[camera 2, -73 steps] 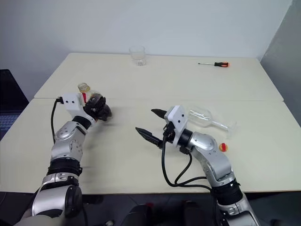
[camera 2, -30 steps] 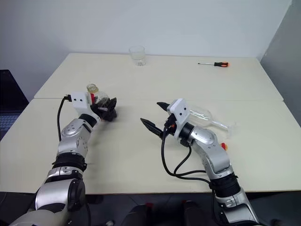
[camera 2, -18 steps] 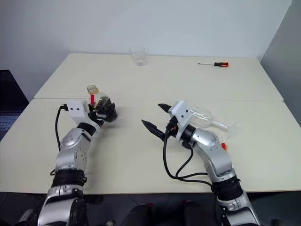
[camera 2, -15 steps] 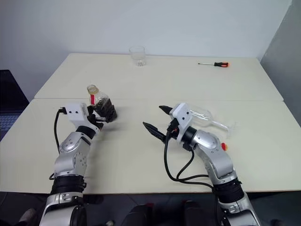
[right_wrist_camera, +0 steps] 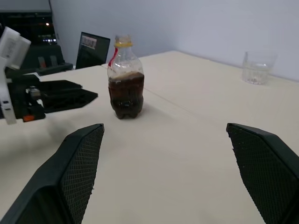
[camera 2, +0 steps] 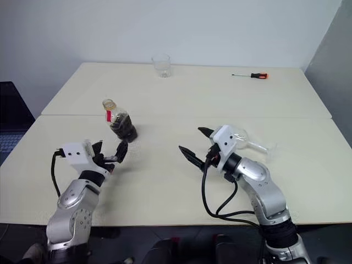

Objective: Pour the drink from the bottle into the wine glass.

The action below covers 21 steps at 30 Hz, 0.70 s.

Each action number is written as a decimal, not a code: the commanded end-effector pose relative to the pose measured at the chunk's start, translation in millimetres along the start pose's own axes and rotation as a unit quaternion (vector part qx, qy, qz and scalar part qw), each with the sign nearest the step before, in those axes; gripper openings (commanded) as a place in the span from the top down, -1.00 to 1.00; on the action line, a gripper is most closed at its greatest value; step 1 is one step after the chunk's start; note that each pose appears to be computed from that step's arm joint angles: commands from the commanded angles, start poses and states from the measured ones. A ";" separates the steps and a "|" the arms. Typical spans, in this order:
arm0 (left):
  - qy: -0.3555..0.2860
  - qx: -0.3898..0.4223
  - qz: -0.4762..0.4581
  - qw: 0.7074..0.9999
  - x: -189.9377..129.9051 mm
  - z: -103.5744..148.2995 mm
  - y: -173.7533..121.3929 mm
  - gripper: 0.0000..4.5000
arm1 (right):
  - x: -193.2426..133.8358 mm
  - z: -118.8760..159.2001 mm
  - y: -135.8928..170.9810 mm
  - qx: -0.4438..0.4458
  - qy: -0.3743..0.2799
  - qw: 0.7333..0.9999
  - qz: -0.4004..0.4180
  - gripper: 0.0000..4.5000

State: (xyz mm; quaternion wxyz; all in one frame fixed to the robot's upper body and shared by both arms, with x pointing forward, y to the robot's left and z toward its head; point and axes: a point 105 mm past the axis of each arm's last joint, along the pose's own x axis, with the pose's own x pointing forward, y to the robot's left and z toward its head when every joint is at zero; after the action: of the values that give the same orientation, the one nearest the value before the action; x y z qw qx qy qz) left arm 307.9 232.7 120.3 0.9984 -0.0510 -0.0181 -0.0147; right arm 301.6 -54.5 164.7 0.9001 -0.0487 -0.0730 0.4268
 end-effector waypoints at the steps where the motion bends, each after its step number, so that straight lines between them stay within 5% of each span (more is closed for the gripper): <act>1: -0.012 0.033 -0.104 0.994 -1.6 13.4 -37.1 -0.99 | -15.5 1.9 -19.0 -0.079 0.033 0.995 -0.047 -1.00; 9: 0.006 -0.014 -0.288 0.957 10.2 23.2 -100.0 -0.99 | -32.4 -10.3 -45.0 -0.210 0.111 0.967 -0.098 -1.00; 21: 0.016 0.068 -0.428 0.901 2.1 25.9 -120.3 -0.99 | -59.5 -18.5 -74.7 -0.301 0.191 0.917 -0.179 -1.00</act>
State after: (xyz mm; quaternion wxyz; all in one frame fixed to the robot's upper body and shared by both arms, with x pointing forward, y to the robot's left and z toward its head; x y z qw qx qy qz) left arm 308.6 117.4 148.5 0.9052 0.0161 -0.0012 -0.4247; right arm 324.3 -140.7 139.4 0.9025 -0.3664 -0.0146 0.2258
